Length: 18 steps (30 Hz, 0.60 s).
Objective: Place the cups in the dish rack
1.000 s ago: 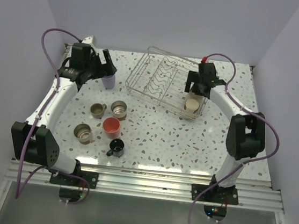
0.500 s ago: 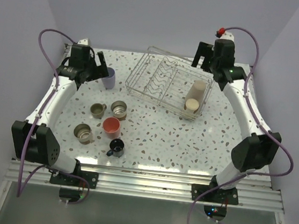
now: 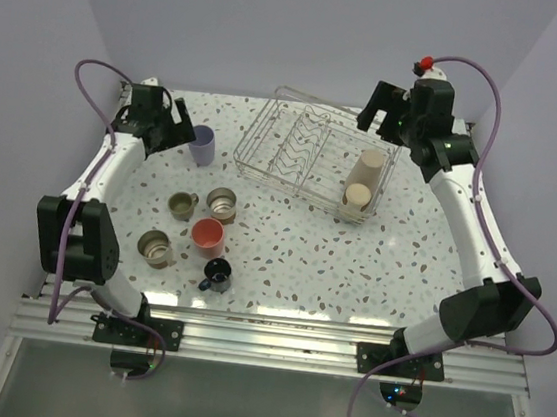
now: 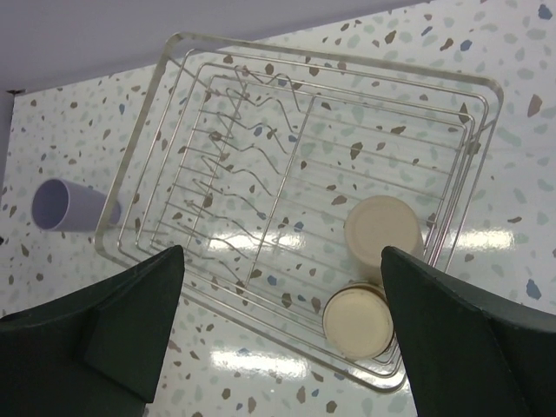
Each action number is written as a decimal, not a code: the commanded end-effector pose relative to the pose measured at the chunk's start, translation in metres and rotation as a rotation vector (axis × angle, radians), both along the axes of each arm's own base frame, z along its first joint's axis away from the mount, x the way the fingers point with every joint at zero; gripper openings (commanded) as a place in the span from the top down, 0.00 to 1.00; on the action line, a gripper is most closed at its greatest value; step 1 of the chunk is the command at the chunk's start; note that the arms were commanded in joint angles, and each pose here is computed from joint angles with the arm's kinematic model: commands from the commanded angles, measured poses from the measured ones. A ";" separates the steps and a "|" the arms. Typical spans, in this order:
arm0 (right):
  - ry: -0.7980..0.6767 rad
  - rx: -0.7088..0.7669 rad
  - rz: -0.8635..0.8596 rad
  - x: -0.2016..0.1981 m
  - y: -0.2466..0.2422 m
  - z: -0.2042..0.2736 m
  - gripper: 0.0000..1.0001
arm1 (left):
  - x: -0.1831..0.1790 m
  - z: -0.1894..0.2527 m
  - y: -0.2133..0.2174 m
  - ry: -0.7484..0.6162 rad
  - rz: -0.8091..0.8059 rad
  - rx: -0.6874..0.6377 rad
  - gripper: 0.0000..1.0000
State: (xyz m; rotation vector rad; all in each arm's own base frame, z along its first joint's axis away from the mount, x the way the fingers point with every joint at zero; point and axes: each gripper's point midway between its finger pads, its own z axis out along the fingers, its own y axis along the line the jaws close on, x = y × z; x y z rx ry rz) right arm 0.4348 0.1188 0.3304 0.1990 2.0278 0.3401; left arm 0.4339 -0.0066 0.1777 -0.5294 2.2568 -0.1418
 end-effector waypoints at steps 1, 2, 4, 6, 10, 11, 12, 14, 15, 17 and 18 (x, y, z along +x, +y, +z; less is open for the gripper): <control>0.022 0.049 0.043 -0.016 0.010 0.004 0.02 | 0.029 0.006 -0.005 -0.094 -0.026 -0.015 0.01; 0.023 0.044 0.046 -0.017 0.009 0.005 0.01 | 0.034 -0.002 -0.005 -0.081 -0.025 -0.016 0.02; 0.021 0.037 0.051 -0.019 0.009 0.006 0.01 | 0.043 -0.004 -0.003 -0.079 -0.016 -0.011 0.03; 0.017 0.030 0.051 -0.022 0.007 0.009 0.01 | 0.049 -0.019 0.000 -0.046 -0.005 -0.002 0.06; 0.016 0.011 0.049 -0.024 0.004 0.011 0.01 | 0.063 -0.034 0.003 -0.021 0.004 0.013 0.11; 0.014 0.006 0.048 -0.024 0.003 0.011 0.01 | 0.065 -0.042 0.003 -0.004 0.005 0.012 0.13; 0.011 0.005 0.051 -0.025 0.003 0.012 0.01 | 0.068 -0.044 0.002 -0.007 0.004 0.011 0.15; 0.011 0.003 0.049 -0.023 0.003 0.013 0.01 | 0.072 -0.050 0.003 0.001 0.008 0.011 0.23; 0.014 0.003 0.052 -0.023 0.003 0.012 0.01 | 0.074 -0.051 0.003 0.001 0.006 0.011 0.29; 0.015 0.001 0.053 -0.021 0.004 0.012 0.02 | 0.079 -0.055 0.002 0.005 0.004 0.011 0.45; 0.021 0.001 0.054 -0.020 0.004 0.010 0.02 | 0.080 -0.058 0.003 0.012 0.003 0.014 0.50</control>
